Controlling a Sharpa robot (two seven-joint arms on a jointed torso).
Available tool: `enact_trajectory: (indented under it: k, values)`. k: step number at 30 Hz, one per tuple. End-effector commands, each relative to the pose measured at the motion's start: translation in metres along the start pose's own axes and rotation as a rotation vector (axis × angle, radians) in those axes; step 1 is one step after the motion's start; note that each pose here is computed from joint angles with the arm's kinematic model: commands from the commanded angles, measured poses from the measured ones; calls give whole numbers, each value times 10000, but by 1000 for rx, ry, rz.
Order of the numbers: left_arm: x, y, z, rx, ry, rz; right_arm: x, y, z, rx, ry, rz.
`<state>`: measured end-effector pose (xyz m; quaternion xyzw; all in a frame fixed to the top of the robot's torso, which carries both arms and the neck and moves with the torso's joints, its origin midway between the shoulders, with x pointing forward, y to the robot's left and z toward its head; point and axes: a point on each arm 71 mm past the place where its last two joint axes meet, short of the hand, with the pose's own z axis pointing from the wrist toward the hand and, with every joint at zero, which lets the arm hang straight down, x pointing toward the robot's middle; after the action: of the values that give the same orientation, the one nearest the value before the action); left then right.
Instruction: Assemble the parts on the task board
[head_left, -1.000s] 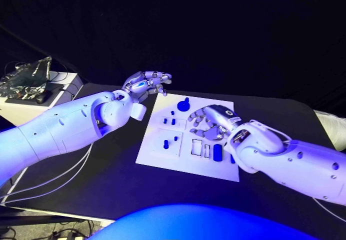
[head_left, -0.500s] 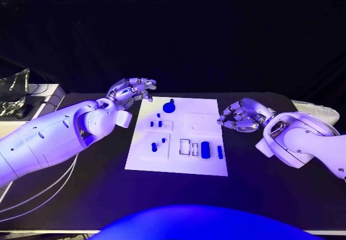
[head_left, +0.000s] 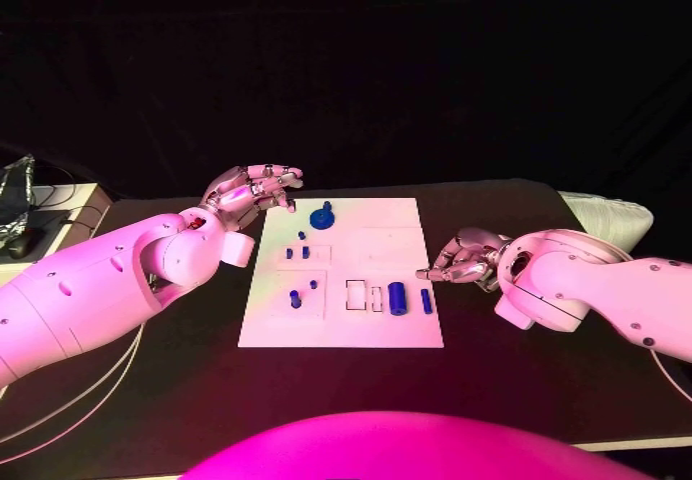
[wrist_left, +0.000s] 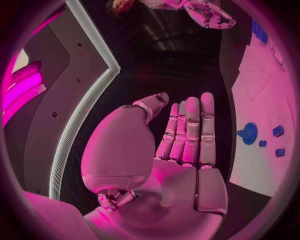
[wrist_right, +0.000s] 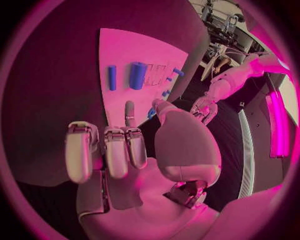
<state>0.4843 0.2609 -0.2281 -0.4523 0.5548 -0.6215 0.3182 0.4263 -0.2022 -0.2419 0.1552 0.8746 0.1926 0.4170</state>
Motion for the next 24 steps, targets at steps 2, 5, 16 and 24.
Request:
enact_trajectory:
  k: [2,5,16,24]
  values:
    - [50,-9,6,19,33,-1,110,-18,93,103,67,-15]
    - [53,-10,4,19,34,-1,168,-8,157,120,83,-18]
    - [47,-16,-5,18,34,1,354,120,287,114,132,-34]
    - [50,-20,-9,18,36,1,405,191,369,111,136,-42]
